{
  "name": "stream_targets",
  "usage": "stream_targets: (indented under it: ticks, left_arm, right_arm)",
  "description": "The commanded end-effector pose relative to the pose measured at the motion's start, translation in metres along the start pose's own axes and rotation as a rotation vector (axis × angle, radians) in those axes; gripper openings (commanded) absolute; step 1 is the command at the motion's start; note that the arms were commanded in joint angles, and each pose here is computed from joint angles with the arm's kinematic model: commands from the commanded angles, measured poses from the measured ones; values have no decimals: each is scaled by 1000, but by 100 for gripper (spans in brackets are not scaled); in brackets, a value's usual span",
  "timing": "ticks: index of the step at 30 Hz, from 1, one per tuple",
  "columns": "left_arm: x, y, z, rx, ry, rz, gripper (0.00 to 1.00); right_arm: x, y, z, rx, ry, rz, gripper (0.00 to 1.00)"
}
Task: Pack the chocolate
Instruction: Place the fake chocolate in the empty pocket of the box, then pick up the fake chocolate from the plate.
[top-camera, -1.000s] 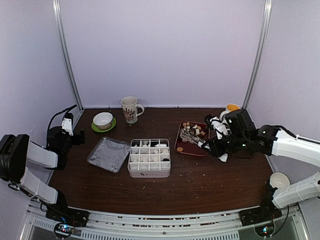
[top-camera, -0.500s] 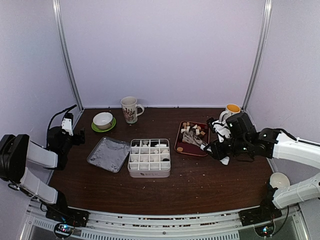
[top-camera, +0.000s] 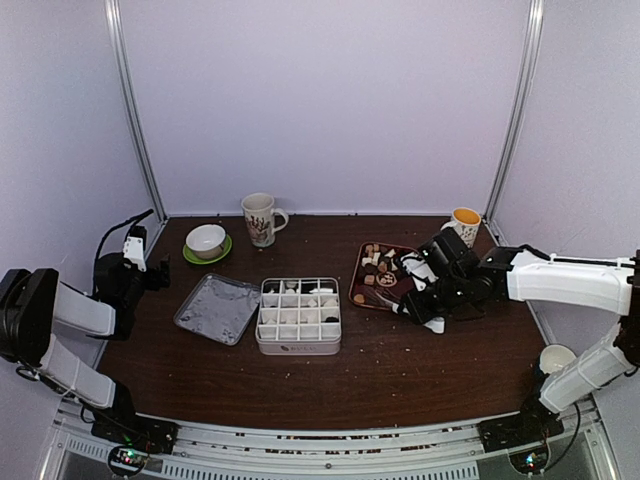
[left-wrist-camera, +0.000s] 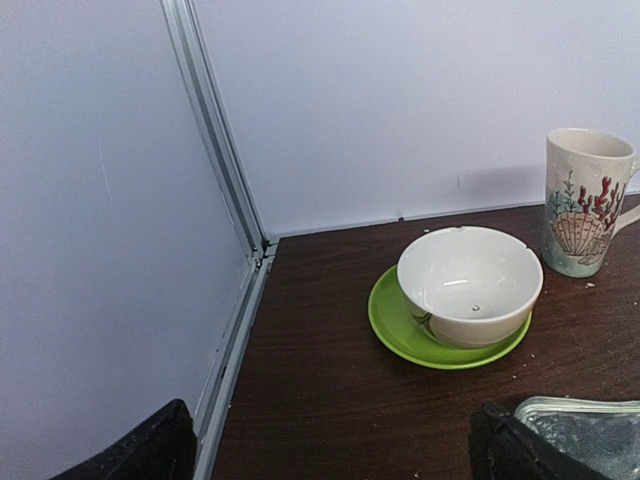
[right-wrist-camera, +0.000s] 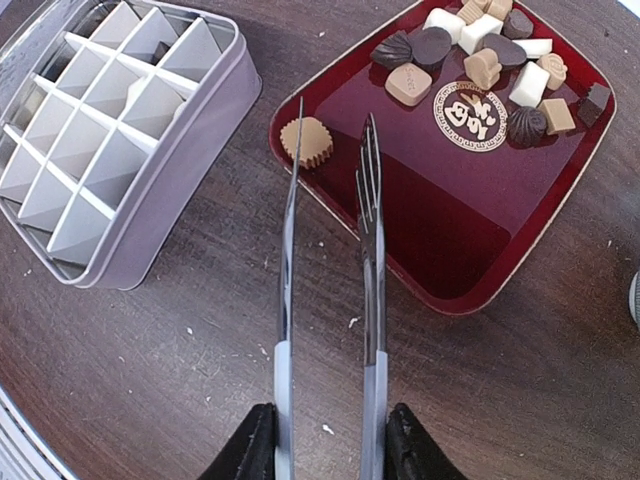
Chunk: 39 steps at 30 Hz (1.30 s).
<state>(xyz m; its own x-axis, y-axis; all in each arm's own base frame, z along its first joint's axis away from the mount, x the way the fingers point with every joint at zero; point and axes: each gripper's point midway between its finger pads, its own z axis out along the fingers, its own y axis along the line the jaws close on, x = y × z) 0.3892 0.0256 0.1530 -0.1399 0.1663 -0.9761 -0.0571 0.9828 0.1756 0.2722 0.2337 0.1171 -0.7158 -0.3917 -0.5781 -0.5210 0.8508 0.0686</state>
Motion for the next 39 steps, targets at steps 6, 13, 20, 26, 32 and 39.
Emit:
stream_targets:
  ticks: [6, 13, 20, 26, 32, 39]
  left_arm:
    - [-10, 6, 3, -23, -33, -11, 98]
    - [-10, 6, 3, -23, -33, -12, 98]
    - [-10, 6, 3, -23, -32, -12, 98]
    - [-10, 6, 3, -22, -32, -12, 98]
    - [-10, 6, 3, -22, -33, -11, 98]
    - [-10, 6, 3, -23, -32, -11, 98]
  right_arm:
    - [-19, 2, 3, 12, 31, -69, 37]
    - [-20, 0, 9, 29, 64, -79, 38]
    - [-24, 4, 12, 19, 73, -96, 38]
    - [-26, 1, 18, 44, 104, -103, 38]
    - [-27, -8, 24, 100, 132, -83, 37]
    - [-28, -22, 24, 187, 131, -63, 35]
